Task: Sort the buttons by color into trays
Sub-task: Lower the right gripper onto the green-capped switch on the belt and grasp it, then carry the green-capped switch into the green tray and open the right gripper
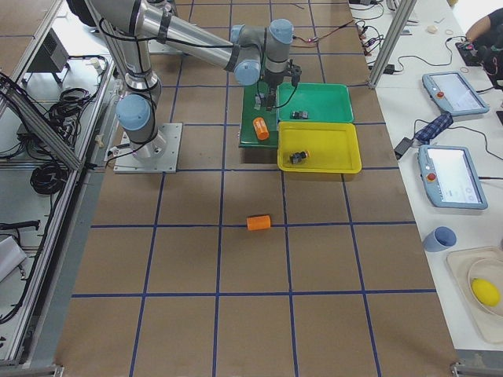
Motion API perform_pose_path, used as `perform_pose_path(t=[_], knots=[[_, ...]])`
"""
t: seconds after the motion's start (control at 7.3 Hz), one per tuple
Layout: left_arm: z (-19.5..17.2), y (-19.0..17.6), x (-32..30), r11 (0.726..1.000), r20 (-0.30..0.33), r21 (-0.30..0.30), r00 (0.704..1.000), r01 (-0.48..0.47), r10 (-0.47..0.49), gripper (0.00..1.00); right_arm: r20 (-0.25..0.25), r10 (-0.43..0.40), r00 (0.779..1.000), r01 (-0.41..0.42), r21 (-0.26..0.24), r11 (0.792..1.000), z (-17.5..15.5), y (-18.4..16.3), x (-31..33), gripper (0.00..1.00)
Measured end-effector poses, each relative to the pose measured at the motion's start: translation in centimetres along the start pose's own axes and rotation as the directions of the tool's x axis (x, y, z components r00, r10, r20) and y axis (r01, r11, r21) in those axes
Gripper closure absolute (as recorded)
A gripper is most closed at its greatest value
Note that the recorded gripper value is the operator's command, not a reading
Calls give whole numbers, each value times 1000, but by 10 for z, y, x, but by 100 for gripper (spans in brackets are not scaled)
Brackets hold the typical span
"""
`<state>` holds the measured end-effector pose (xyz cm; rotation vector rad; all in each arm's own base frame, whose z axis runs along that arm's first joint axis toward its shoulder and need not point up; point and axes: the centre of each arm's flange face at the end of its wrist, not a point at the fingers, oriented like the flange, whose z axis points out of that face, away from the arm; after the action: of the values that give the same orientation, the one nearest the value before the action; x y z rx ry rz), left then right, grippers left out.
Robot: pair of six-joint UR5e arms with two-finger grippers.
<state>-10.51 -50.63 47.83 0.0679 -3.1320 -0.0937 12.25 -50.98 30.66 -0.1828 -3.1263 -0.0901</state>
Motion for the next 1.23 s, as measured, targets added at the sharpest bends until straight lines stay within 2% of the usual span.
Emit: perform_pose_path(t=[0.27, 0.82, 0.96, 1.1, 1.23], knots=[[1, 0, 0, 1000, 1, 0, 1000, 0, 0, 0, -4, 31, 1000, -31, -1, 1000, 2, 14, -23, 0], [-3, 2, -2, 1000, 12, 9, 1000, 0, 0, 0, -6, 28, 1000, -28, -18, 999, 27, 25, -34, 2], [-9, 5, -2, 1000, 14, 19, 1000, 1, -1, 0, -7, 26, 1000, -26, -22, 999, 38, 25, -34, 23], [-13, 8, -3, 1000, 15, 27, 1000, 0, -1, 0, -10, 22, 1000, -22, -31, 999, 46, 27, -34, 68], [-16, 10, -4, 1000, 15, 30, 1000, 1, -1, 0, -16, 19, 1000, -20, -42, 999, 52, 29, -33, 86]])
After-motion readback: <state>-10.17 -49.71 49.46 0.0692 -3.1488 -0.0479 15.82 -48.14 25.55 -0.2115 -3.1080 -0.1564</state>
